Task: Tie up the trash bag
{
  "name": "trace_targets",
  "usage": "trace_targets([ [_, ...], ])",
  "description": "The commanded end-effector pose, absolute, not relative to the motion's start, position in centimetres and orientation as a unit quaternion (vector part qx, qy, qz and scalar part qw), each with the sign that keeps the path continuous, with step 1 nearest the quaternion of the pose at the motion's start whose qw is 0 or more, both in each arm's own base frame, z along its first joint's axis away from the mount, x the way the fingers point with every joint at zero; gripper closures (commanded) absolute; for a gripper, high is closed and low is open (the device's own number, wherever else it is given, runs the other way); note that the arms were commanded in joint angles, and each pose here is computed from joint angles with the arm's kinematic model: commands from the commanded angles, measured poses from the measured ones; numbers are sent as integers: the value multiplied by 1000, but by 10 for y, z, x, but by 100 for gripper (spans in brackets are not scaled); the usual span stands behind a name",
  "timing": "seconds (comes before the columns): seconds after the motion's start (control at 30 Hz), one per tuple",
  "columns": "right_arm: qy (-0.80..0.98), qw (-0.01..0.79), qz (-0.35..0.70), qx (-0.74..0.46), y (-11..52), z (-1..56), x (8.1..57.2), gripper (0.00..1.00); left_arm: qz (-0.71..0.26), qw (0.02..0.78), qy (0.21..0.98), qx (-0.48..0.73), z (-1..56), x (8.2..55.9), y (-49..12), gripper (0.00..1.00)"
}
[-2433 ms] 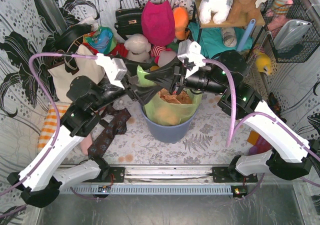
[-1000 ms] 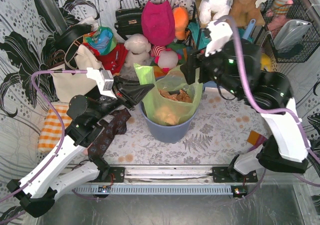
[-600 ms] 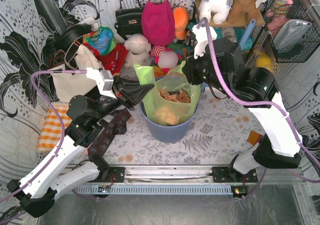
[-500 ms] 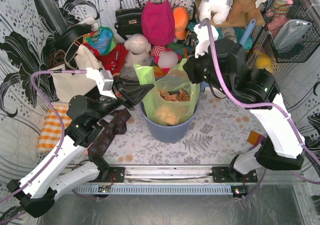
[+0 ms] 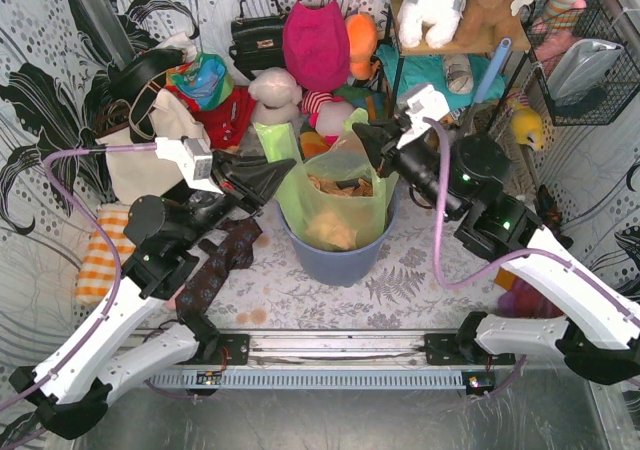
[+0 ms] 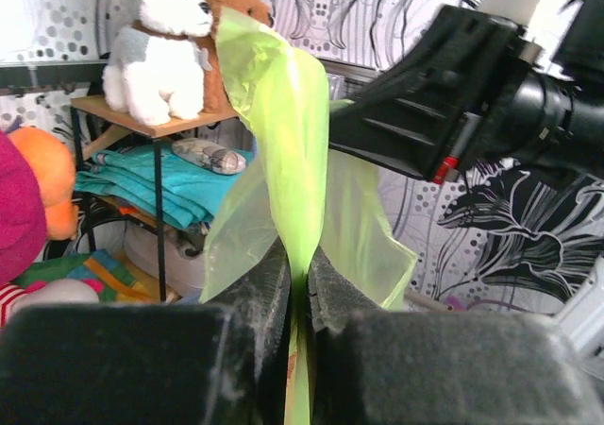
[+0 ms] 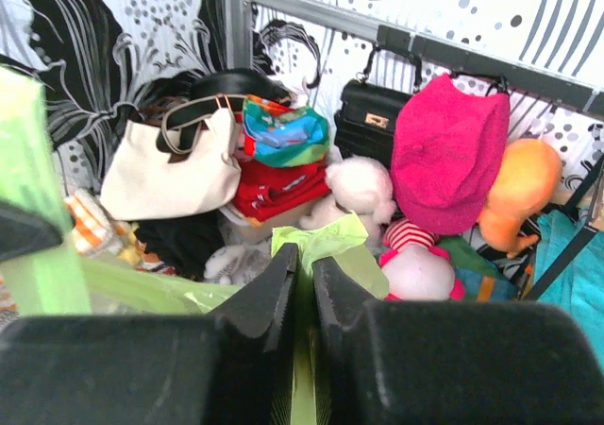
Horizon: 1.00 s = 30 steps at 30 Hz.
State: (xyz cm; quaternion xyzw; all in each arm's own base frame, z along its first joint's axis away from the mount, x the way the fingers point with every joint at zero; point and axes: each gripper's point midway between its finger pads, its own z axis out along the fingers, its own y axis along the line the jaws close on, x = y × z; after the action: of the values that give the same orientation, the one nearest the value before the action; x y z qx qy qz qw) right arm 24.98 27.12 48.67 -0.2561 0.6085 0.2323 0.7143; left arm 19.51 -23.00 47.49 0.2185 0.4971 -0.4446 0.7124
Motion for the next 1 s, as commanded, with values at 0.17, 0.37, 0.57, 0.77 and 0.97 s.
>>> trace_targets([
  [0.17,574,729,317,-195,226,495,205,69,-416,753,478,176,495,196,-205,84],
  [0.37,664,678,267,-165,200,495,208,43,-418,750,480,180,494,194,-205,84],
  [0.57,719,638,187,-203,207,513,227,39,-420,749,480,182,493,194,-206,84],
  [0.77,762,593,99,-241,211,508,247,38,-422,746,481,186,492,194,-209,85],
  [0.97,768,577,96,-260,224,488,251,37,-422,744,484,185,491,195,-209,85],
])
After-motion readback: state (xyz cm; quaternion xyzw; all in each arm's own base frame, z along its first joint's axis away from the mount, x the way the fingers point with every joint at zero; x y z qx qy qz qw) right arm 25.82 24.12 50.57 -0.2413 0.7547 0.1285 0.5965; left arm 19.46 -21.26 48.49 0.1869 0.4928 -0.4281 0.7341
